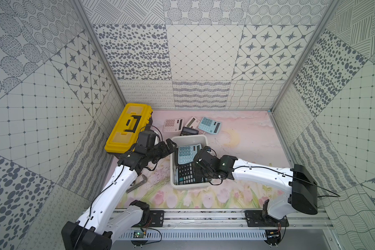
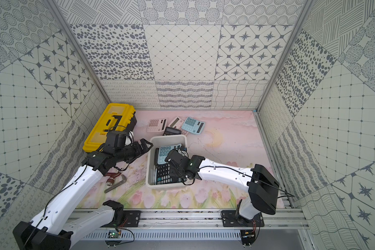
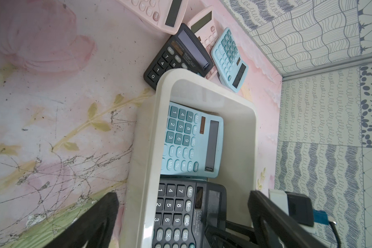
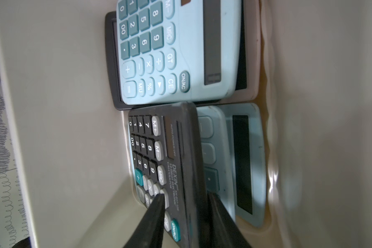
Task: Put the calculator in the storage box
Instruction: Place the calculator in the storage box.
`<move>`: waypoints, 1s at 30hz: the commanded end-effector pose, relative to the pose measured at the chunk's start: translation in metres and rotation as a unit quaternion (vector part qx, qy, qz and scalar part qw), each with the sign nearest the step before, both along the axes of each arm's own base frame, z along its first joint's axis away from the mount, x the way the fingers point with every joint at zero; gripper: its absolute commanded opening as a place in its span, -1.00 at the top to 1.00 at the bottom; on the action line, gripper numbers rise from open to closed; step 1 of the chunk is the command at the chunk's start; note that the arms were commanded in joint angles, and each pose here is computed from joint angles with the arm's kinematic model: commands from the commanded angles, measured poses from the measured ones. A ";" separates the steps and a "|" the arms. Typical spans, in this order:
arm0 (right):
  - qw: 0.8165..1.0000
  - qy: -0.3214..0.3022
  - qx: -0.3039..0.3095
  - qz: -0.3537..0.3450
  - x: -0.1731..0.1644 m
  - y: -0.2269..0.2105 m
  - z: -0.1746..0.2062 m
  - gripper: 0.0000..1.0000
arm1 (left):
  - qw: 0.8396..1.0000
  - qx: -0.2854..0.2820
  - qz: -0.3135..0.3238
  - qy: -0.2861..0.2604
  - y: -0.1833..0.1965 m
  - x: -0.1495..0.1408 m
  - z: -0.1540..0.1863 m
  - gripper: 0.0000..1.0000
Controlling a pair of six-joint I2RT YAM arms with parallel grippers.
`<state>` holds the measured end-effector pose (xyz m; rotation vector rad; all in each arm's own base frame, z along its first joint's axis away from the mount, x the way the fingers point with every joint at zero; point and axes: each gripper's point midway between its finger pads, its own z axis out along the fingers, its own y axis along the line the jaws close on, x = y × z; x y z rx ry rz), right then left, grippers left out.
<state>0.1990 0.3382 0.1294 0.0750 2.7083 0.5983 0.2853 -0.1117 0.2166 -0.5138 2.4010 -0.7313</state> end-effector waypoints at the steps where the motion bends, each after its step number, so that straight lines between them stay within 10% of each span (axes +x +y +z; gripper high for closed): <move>1: 1.000 -0.024 0.003 0.004 0.007 -0.007 0.018 0.24 | 1.000 0.004 0.007 -0.015 0.005 0.015 0.005 -0.99; 17: 0.997 -0.066 0.007 0.038 0.021 -0.020 0.064 0.21 | 1.000 0.009 0.006 -0.001 0.006 0.018 0.002 -1.00; 30: 0.990 -0.124 0.064 0.034 0.062 -0.074 0.126 -0.42 | 1.000 0.006 -0.023 -0.020 -0.009 0.055 0.040 -0.99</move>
